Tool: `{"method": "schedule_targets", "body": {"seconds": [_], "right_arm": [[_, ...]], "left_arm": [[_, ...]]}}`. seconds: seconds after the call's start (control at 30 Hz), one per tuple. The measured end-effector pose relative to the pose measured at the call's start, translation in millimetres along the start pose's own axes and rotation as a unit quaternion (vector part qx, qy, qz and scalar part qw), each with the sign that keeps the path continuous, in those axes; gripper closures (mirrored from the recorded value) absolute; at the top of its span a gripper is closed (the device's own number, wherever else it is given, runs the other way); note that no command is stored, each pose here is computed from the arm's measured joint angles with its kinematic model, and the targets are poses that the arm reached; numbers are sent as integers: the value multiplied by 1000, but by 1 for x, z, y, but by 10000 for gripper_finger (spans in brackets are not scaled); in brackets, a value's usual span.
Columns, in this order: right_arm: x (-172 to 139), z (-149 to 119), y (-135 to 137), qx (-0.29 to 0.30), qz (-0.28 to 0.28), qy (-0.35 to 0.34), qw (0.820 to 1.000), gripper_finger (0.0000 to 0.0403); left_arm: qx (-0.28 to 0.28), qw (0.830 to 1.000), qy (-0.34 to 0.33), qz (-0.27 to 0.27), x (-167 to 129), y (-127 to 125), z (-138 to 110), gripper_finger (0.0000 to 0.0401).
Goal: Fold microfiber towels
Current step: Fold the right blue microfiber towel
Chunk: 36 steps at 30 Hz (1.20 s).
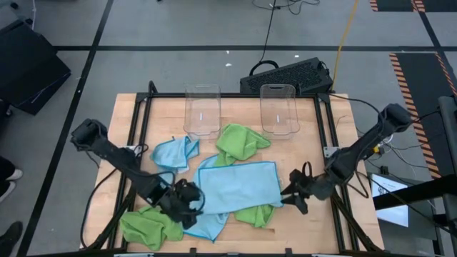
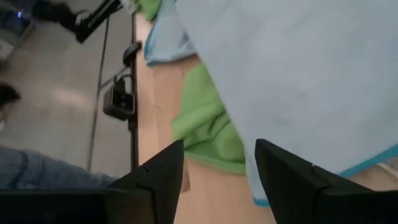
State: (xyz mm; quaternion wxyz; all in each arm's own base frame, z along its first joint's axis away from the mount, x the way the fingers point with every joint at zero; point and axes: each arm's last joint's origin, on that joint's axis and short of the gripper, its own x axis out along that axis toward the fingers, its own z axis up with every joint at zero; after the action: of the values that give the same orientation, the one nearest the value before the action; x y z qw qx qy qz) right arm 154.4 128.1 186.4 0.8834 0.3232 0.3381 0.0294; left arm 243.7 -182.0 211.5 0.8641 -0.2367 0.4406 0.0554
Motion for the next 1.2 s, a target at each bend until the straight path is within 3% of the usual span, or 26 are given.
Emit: {"method": "schedule_targets", "body": {"seconds": [0.2, 0.4, 0.67, 1.2], "right_arm": [[14, -23, 1, 1, -26, 35, 999, 172], [20, -40, 4, -7, -27, 59, 998, 145], [31, -54, 2, -38, -45, 78, 995, 153], [51, -63, -2, -27, -56, 66, 996, 154]], "left_arm": [[13, 1000, 20, -4, 0, -1, -25, 80], [37, 998, 9, -43, 6, -1, -30, 94], [8, 999, 9, -46, 11, 5, -26, 128], [3, 998, 26, -52, 12, 6, -25, 132]]}}
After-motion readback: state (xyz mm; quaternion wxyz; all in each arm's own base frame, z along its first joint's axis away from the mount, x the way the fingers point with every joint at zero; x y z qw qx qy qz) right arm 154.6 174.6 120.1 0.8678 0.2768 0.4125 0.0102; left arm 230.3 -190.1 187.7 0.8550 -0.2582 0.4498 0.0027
